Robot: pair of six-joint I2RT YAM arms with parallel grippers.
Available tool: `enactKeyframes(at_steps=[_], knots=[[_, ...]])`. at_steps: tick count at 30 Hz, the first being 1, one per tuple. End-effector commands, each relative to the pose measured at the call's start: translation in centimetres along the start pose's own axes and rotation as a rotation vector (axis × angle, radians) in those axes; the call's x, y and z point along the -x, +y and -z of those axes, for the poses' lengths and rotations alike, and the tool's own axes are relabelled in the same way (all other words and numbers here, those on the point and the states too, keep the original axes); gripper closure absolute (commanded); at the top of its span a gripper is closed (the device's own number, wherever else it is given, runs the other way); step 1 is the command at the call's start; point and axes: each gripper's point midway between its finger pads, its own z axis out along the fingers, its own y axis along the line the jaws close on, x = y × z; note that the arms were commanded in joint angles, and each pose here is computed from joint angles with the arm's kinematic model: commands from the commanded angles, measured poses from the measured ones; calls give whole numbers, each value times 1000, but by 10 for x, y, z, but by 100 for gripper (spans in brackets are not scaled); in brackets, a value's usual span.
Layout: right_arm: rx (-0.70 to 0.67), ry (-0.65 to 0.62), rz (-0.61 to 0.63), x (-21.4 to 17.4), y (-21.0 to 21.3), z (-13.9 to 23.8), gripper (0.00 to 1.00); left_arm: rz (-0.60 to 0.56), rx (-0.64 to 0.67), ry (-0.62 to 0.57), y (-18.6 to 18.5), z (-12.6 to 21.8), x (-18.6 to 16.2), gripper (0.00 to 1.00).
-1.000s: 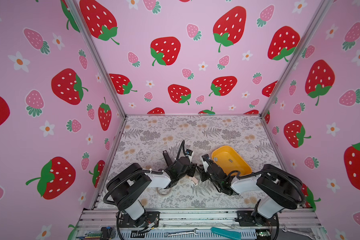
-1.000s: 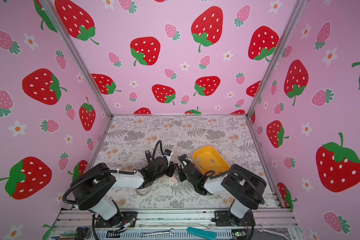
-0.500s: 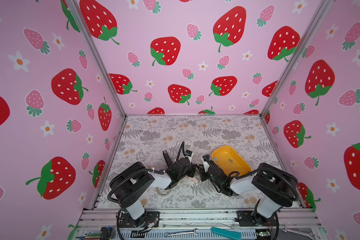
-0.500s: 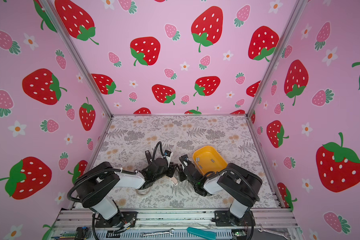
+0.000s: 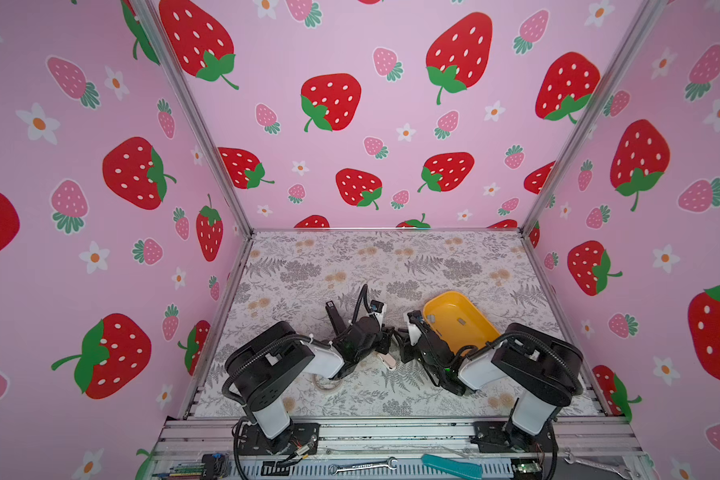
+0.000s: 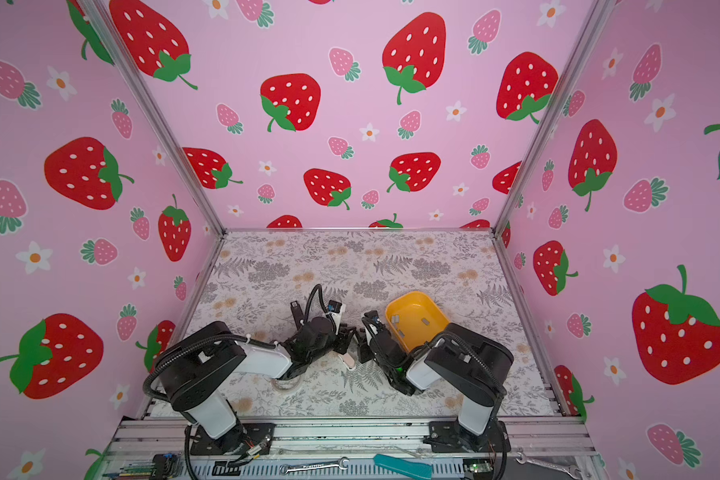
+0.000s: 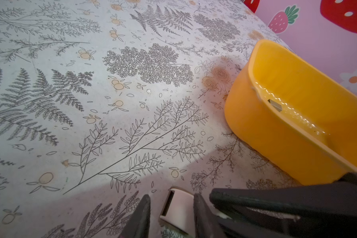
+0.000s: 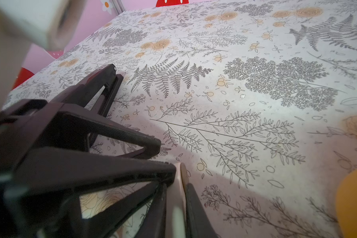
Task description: Load the staples into the stapler
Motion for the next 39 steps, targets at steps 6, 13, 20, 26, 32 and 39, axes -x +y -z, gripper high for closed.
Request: enactKeyframes(at_steps=[6,13,20,26,32,39], knots=[[-58,82,1,28,0,25,74,-45,90,-59,0,41,54,62],[-180,-95,-146,127,-10,86,57,66,312,-176,27,125,133,55],[-313,-170,-246,208,-36,149,39,229,578,-410,66,242,208,31],[-587,-216,-238,227,-111,184,35,40,552,-605,79,271,200,1],[-910,-89,-304,150,-236,187,39,65,864,-563,166,274,137,1],[-929,81,-556,71,-309,183,48,22,1025,-524,215,265,95,1]])
